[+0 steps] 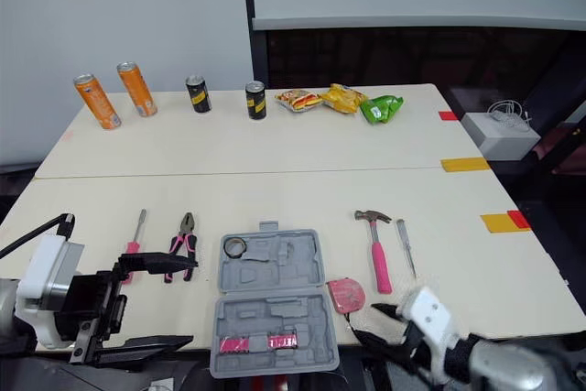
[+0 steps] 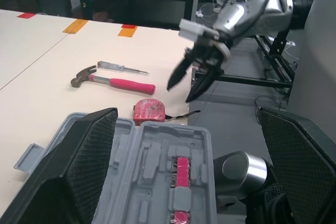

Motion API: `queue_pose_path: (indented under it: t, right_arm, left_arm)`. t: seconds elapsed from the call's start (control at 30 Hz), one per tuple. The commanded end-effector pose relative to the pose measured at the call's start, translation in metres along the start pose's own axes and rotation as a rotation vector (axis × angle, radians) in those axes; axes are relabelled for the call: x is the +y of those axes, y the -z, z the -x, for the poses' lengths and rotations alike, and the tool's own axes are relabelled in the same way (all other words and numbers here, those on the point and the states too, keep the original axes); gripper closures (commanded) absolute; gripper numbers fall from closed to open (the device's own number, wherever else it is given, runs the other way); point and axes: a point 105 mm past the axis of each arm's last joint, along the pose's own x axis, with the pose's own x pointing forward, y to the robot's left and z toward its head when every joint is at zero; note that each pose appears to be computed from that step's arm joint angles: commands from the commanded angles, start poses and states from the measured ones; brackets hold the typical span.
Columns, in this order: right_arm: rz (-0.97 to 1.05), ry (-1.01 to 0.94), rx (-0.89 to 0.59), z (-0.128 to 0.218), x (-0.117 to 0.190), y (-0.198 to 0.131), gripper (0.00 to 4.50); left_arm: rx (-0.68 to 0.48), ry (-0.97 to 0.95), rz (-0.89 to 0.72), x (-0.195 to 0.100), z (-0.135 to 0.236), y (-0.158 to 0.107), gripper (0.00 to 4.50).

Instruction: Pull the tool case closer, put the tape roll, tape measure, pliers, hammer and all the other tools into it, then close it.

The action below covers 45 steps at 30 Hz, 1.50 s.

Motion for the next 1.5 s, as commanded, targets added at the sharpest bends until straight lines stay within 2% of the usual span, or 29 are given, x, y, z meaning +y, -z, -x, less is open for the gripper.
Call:
queue_pose_path:
  t: [0.03, 0.23, 0.37, 0.67, 1.1, 1.2, 1.33, 1.5]
  right_arm:
    - [0.087, -0.080, -0.019, 0.002, -0.006, -0.019, 0.03]
    - [0.264, -0.265, 0.123, -0.016, -0.023, -0.022, 0.03]
    - [0.333, -0.288, 0.181, -0.030, -0.040, -0.017, 0.03]
    - [0.413, -0.367, 0.243, -0.049, -0.045, -0.009, 0.03]
    - [0.502, -0.375, 0.249, -0.071, -0.053, -0.016, 0.03]
    - [0.526, -0.383, 0.249, -0.077, -0.054, -0.020, 0.03]
    - [0.547, -0.418, 0.268, -0.079, -0.052, -0.021, 0.03]
    - [0.550, -0.454, 0.266, -0.075, -0.048, -0.026, 0.03]
  left_arm:
    - [-0.014, -0.001, -0.003, 0.000, -0.001, -0.003, 0.00]
    - [-0.010, -0.015, 0.009, 0.003, 0.002, 0.003, 0.00]
    - [-0.007, -0.030, 0.010, 0.007, 0.006, 0.007, 0.00]
    - [-0.002, -0.039, 0.006, 0.009, 0.012, 0.016, 0.00]
    - [0.010, -0.062, 0.017, 0.009, 0.021, 0.029, 0.00]
    - [0.016, -0.075, 0.024, 0.019, 0.022, 0.037, 0.00]
    - [0.019, -0.092, 0.030, 0.052, 0.019, 0.047, 0.00]
    - [0.020, -0.090, 0.028, 0.054, 0.020, 0.053, 0.00]
